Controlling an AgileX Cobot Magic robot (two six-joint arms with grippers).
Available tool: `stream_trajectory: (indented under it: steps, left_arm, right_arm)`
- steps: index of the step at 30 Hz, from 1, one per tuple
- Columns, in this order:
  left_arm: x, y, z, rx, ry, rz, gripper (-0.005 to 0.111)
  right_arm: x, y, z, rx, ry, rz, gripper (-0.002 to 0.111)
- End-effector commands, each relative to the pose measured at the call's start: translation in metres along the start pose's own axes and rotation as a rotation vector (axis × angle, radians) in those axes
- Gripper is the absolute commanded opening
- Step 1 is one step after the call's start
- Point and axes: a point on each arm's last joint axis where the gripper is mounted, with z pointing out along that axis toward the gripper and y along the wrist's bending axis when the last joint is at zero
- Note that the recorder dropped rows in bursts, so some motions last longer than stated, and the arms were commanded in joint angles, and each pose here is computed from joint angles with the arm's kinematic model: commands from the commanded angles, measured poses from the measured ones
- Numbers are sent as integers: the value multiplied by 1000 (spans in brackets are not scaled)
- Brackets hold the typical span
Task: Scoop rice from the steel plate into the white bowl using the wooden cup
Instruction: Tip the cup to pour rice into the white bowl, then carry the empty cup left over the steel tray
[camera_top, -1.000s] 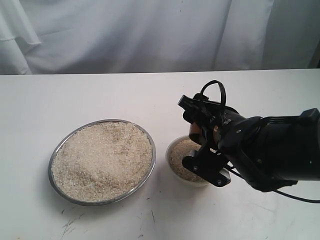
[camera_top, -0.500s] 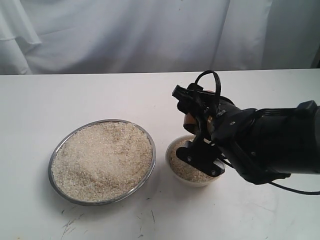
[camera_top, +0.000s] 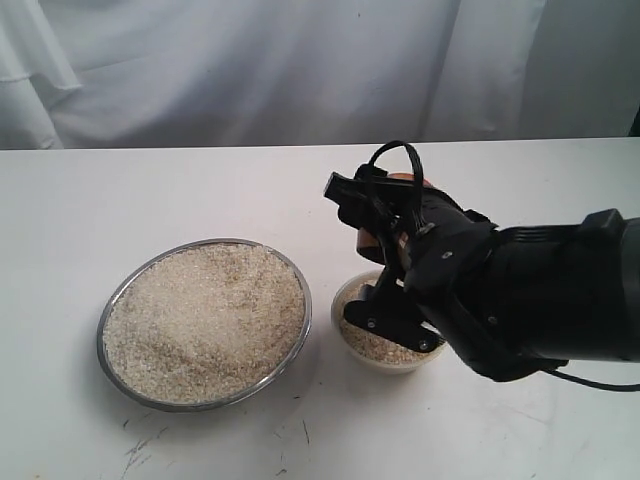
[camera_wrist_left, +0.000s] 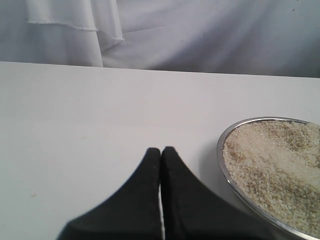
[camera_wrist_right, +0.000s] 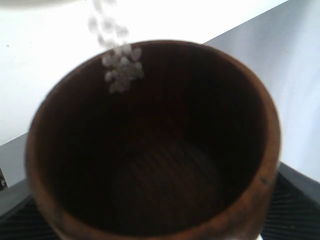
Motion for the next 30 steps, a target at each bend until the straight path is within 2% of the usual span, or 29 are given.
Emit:
stream_trajectory:
  steps: [1, 11, 15, 19, 26, 30]
  left_arm:
    - [1, 0, 0, 3, -6, 1, 0]
    - [1, 0, 0, 3, -6, 1, 0]
    - [1, 0, 0, 3, -6, 1, 0]
    - [1, 0, 0, 3, -6, 1, 0]
    - [1, 0, 0, 3, -6, 1, 0]
    - [1, 0, 0, 3, -6, 1, 0]
  right_arm:
    - [6, -2, -2, 2, 36, -39, 0]
    - [7, -3, -4, 1, 49, -77, 0]
    - [8, -11, -6, 23, 52, -40, 0]
    - [13, -11, -2, 32, 36, 126, 0]
    - [20, 1, 14, 10, -115, 485, 0]
    - [22, -10, 18, 41, -236, 624, 0]
